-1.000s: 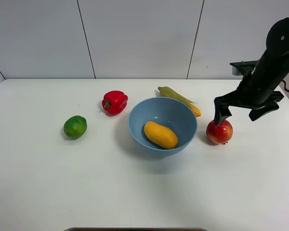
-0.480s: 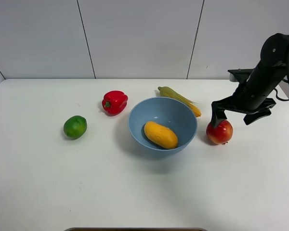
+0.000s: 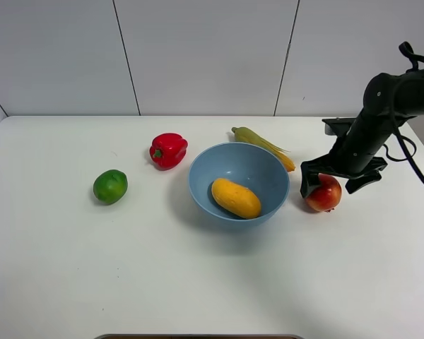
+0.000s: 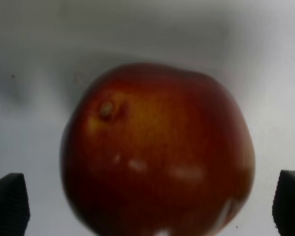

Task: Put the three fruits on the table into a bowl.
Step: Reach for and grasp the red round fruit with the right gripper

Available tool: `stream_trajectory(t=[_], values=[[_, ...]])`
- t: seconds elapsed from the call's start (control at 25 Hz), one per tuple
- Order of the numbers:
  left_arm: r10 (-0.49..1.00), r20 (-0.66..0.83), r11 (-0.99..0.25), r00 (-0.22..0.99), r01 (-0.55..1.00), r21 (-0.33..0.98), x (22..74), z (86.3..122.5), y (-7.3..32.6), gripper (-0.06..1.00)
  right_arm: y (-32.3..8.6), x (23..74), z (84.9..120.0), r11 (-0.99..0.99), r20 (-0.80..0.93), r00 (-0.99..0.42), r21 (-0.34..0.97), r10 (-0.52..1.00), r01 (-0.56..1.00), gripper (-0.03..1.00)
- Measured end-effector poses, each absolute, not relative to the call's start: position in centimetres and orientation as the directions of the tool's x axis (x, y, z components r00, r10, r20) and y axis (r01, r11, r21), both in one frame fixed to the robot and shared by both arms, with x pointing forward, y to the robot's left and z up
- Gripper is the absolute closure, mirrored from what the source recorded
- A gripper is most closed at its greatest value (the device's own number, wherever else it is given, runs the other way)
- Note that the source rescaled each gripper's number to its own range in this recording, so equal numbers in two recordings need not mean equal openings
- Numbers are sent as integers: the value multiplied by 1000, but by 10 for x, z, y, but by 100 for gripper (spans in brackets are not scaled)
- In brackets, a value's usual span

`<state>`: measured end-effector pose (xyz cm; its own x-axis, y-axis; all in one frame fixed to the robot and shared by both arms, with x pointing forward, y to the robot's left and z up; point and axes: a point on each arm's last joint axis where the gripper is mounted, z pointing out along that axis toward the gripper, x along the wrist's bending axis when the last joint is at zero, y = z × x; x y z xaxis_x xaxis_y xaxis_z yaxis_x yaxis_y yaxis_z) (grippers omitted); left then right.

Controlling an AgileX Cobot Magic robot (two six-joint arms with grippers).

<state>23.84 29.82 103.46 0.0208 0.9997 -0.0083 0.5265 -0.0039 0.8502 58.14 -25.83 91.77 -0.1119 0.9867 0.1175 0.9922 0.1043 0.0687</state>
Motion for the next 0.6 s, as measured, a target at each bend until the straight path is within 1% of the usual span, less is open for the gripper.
stream_trajectory(t=[0.44, 0.6], values=[[1000, -8, -4, 21, 526, 850, 238, 1035, 298, -6, -256, 588, 889, 108, 133, -114, 52, 985, 993, -3], [1000, -8, -4, 21, 526, 850, 238, 1035, 298, -6, -256, 589, 886, 103, 138, -111, 62, 984, 993, -3]])
